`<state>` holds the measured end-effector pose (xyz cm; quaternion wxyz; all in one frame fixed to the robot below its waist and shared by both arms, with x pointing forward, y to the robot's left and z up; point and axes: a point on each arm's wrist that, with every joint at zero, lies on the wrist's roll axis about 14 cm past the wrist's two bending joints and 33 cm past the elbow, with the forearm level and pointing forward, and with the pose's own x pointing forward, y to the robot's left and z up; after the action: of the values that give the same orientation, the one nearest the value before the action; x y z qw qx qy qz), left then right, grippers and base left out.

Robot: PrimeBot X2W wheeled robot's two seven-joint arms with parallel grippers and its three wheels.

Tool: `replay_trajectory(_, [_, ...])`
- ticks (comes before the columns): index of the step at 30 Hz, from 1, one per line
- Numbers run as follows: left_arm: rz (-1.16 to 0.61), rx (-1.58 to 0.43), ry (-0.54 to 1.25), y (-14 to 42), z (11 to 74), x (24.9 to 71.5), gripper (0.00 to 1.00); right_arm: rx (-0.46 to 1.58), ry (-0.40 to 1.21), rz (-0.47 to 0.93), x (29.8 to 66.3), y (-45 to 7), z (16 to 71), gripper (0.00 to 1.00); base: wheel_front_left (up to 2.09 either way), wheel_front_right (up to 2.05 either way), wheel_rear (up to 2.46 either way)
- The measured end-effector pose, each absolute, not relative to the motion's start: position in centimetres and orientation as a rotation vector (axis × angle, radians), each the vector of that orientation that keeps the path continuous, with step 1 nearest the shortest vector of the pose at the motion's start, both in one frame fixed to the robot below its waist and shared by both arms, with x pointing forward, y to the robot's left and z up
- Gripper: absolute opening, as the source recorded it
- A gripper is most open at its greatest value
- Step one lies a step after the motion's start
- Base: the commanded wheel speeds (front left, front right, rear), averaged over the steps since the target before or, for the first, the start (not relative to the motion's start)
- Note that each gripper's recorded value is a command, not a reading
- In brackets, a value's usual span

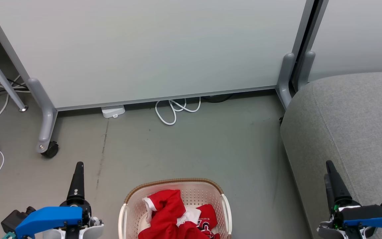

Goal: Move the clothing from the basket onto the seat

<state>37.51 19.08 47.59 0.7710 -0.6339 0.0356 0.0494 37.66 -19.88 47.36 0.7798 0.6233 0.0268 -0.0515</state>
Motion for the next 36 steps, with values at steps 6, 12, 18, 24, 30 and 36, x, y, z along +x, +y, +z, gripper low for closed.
replay_trajectory(6, [0.097,-1.232,0.078,18.8,47.9,37.6,1.00,1.218,0.053,-0.102,37.9,-19.9,47.7,1.00,0.00,0.00,0.00])
replay_trajectory(12, [0.084,-1.087,0.085,18.4,48.0,37.7,1.00,1.063,0.052,-0.082,38.1,-19.6,48.0,1.00,0.00,0.00,0.00])
replay_trajectory(18, [0.054,-0.926,0.088,17.9,48.1,37.7,1.00,0.922,0.050,-0.062,38.2,-19.3,48.3,1.00,0.00,0.00,0.00])
replay_trajectory(24, [0.033,-0.801,0.077,17.6,48.5,37.8,1.00,0.804,0.043,-0.041,38.4,-18.9,48.6,1.00,0.00,0.00,0.00])
replay_trajectory(30, [0.008,-0.693,0.070,17.1,48.7,37.8,1.00,0.712,0.033,-0.024,38.4,-18.6,48.9,1.00,0.00,0.00,0.00])
replay_trajectory(36, [-0.023,-0.590,0.068,16.5,48.8,37.8,1.00,0.634,0.025,-0.013,38.4,-18.5,49.1,1.00,0.00,0.00,0.00])
